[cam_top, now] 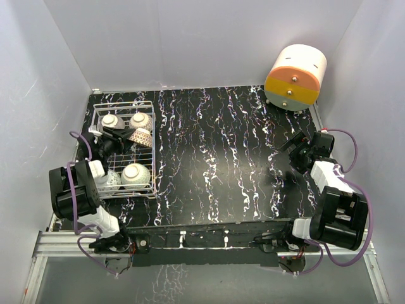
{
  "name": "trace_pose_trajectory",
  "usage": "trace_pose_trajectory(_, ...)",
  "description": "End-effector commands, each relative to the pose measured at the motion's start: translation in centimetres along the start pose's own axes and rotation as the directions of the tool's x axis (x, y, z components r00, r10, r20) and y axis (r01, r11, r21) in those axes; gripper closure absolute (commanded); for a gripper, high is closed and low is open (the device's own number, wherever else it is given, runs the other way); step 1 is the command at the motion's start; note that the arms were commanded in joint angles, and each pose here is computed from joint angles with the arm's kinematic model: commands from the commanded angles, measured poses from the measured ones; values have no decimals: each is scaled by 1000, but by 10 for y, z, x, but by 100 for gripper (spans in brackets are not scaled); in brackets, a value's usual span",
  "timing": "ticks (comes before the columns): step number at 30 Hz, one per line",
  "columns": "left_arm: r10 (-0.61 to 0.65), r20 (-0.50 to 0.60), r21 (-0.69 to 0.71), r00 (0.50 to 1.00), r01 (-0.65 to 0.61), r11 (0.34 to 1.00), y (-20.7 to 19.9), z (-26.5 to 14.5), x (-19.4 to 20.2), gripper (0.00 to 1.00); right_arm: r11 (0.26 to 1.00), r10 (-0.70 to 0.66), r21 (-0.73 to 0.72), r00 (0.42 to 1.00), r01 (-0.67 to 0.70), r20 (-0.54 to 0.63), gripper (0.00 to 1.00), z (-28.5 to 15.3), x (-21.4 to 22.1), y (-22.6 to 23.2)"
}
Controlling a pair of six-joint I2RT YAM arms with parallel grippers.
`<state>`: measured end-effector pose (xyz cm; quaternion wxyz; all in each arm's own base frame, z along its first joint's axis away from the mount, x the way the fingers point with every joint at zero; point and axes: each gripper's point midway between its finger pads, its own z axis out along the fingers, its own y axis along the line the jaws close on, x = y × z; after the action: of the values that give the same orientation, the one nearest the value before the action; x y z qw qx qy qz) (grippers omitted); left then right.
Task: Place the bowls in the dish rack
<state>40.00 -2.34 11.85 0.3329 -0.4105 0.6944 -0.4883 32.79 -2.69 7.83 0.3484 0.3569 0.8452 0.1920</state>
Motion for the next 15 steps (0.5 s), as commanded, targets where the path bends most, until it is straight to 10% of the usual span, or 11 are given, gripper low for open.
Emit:
trace_pose_trajectory(1, -109, -48, -284, 993, 91, 955, 86, -13, 31, 51, 999, -21, -35, 998, 22, 55, 2, -1, -14, 8)
trace_pose_trajectory(6, -90, -35, -287, 995, 77, 955, 85, -16, 29, 71, 999, -19, -36, 998, 21, 54, 3, -1, -14, 8)
trace_pose_trajectory(9, -79, -31, -288, 996, 66, 955, 82, -16, 26, 100, 999, -17, -35, 998, 19, 54, 2, -1, -14, 8)
trace_pose_trajectory(15, -42, -18, -281, 999, 35, 959, 74, -20, 20, 100, 999, -15, -35, 999, 17, 52, 2, 0, -13, 8)
